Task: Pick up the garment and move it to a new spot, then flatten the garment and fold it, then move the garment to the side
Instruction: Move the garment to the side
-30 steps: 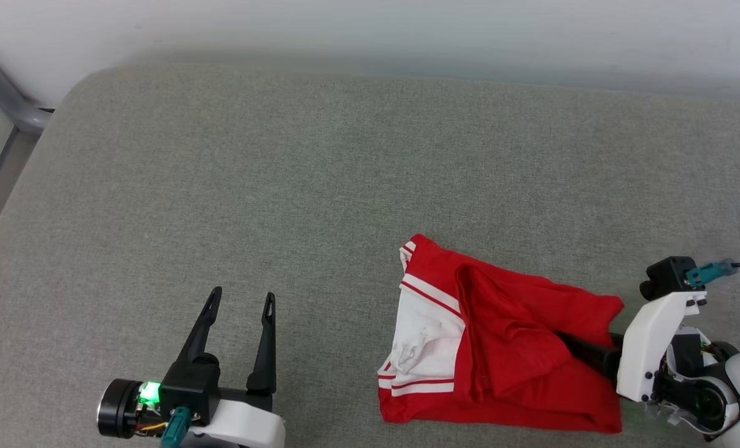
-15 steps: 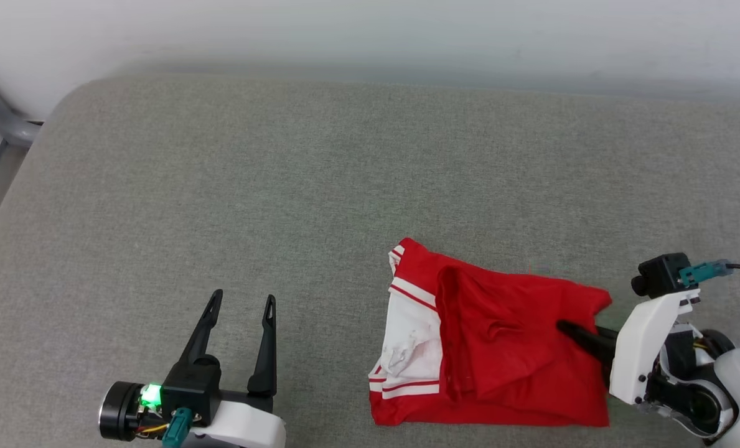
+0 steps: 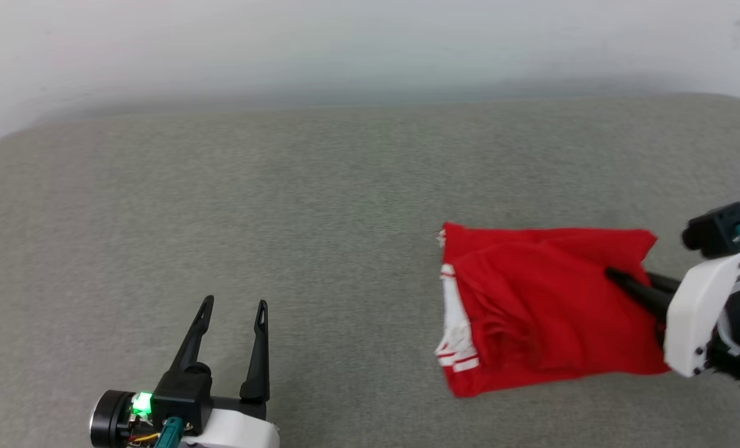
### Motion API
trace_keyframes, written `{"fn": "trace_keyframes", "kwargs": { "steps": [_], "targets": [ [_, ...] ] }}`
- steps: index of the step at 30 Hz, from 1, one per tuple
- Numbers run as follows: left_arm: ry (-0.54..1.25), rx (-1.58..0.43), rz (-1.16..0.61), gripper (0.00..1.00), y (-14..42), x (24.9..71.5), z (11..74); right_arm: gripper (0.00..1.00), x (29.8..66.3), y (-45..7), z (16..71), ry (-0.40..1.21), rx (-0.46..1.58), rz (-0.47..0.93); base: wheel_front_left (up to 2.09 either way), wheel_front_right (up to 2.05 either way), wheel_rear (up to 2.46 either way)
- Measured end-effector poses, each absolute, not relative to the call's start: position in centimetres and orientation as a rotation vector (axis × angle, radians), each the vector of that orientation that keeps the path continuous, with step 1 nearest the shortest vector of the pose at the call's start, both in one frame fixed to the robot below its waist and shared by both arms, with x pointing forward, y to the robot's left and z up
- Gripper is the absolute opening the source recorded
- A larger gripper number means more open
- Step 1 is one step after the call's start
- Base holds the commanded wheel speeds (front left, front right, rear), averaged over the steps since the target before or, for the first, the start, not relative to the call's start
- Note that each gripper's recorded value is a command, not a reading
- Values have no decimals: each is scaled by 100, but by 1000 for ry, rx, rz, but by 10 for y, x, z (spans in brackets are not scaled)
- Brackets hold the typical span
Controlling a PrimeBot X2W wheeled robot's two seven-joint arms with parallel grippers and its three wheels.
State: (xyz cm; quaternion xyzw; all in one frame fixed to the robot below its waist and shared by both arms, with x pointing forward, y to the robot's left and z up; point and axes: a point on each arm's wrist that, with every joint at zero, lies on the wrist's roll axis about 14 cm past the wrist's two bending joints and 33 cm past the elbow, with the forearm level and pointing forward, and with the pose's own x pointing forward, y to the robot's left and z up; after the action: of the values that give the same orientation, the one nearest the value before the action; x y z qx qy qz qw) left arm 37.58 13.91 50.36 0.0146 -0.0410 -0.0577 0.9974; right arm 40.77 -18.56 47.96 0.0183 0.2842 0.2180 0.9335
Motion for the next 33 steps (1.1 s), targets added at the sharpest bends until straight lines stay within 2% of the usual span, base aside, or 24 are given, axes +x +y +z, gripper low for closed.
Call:
{"fn": "trace_keyframes", "kwargs": {
  "steps": [8, 21, 33],
  "targets": [
    [-103, 25, -206, 100, 110, 401, 505, 0, 412, -259, 500, 560, -18, 270, 0, 0, 0],
    [-97, 29, -276, 100, 92, 449, 483, 0, 443, -396, 479, 731, -177, -81, 0, 0, 0],
    [-72, 41, -244, 100, 105, 468, 462, 0, 473, -466, 456, 784, -218, -304, 0, 0, 0]
  ]
}}
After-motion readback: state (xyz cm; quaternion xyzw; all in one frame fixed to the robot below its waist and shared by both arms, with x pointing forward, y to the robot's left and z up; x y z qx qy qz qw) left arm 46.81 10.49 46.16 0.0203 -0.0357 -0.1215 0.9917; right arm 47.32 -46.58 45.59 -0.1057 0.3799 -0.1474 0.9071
